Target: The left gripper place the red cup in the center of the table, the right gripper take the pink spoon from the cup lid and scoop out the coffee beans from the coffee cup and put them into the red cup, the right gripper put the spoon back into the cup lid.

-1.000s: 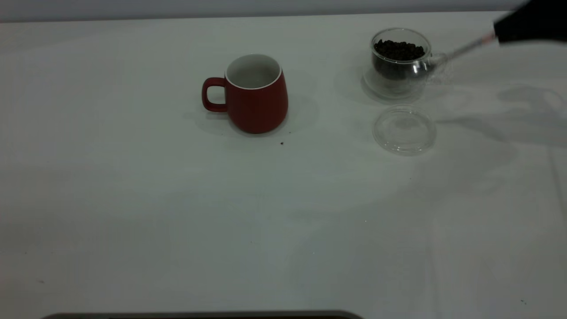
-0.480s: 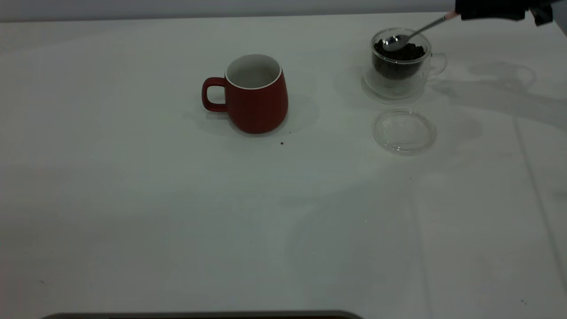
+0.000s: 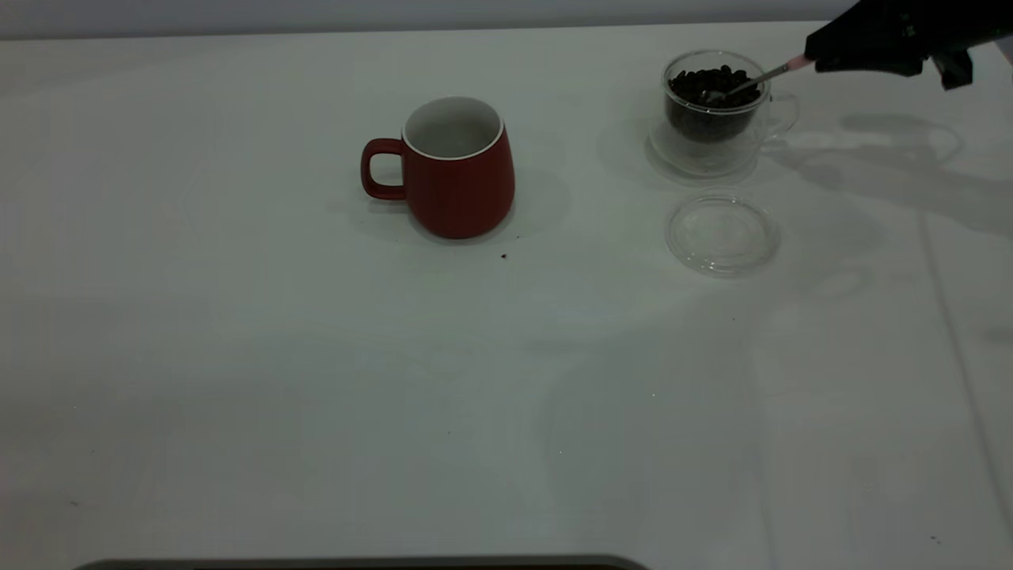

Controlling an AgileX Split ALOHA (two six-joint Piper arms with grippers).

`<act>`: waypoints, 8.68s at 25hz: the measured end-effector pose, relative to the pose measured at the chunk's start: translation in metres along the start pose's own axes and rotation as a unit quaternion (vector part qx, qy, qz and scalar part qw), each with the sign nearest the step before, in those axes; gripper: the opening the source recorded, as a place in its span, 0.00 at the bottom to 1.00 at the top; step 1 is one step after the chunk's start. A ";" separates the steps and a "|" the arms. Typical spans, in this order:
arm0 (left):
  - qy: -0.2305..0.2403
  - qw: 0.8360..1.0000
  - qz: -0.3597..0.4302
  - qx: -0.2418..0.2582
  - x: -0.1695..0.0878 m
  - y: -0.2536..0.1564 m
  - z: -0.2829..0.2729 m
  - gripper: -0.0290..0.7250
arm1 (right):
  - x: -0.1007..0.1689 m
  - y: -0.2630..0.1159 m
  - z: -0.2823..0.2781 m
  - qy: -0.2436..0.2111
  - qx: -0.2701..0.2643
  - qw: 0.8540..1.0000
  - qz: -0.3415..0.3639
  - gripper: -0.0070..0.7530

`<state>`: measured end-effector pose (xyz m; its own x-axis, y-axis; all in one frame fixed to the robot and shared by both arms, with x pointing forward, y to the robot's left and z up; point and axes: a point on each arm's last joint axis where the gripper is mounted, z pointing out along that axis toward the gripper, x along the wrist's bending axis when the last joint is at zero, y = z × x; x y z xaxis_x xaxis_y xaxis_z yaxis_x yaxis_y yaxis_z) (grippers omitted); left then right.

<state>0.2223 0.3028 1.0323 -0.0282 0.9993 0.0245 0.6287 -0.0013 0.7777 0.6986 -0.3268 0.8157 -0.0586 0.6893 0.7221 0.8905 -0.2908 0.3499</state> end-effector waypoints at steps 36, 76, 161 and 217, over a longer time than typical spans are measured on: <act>0.000 1.000 -0.001 0.000 0.000 0.000 0.000 0.69 | -0.024 0.004 -0.039 0.096 -0.009 0.980 0.175 0.14; 0.000 1.000 0.000 0.000 0.000 0.000 0.000 0.69 | 0.114 -0.053 0.086 0.161 0.118 0.976 0.086 0.14; 0.000 1.000 -0.001 0.000 0.000 0.000 0.000 0.69 | -0.038 -0.043 0.010 0.013 0.139 0.987 -0.076 0.70; 0.000 1.000 0.000 0.000 0.000 0.000 0.000 0.69 | 0.202 -0.290 -0.286 -0.331 -0.005 0.918 -0.218 0.67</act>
<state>0.2223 0.3028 1.0323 -0.0284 0.9993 0.0248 0.6287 -0.0014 0.7777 0.2991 -0.2929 1.0305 -0.1190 0.9929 -0.0083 0.8429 0.1055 0.5276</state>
